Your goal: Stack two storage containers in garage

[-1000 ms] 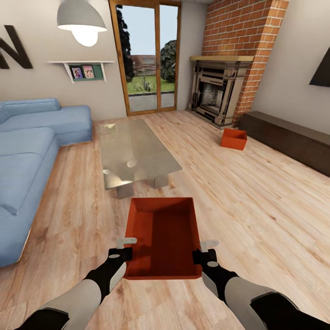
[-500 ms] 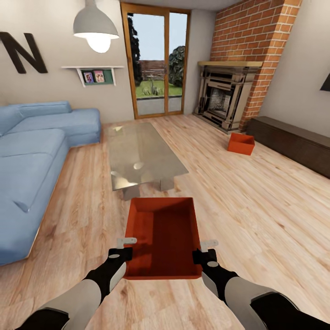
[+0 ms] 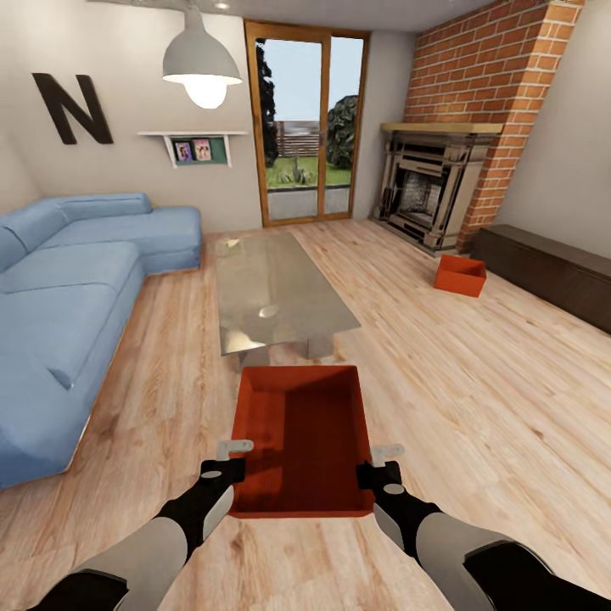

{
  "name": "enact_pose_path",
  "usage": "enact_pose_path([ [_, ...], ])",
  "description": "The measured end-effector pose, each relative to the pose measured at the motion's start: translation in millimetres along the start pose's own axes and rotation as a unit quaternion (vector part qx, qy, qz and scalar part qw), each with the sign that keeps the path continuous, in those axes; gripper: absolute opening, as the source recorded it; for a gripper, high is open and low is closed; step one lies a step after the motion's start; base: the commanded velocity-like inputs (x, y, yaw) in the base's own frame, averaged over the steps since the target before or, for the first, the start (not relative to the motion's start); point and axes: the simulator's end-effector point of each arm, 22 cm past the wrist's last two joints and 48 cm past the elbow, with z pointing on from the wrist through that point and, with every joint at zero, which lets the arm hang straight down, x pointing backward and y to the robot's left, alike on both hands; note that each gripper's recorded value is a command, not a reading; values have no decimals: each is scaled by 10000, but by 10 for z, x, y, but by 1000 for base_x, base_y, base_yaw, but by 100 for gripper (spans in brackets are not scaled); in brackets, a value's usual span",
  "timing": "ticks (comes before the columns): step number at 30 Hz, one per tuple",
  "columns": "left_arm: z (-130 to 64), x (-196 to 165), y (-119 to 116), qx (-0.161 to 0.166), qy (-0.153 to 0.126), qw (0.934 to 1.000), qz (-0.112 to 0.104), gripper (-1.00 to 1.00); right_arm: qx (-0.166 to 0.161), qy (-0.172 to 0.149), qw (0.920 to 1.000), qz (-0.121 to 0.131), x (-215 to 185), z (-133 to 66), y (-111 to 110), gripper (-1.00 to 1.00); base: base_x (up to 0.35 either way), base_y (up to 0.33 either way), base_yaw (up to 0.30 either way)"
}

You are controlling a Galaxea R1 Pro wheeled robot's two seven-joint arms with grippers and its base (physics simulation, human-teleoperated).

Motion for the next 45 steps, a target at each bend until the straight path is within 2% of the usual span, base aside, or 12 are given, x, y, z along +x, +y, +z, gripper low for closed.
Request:
enact_pose_path([
  [45,-207,-372,20,7,-349,9994,-42,-100,39,-348,9994,13,-388,-169,-49,-100,0,0,117],
])
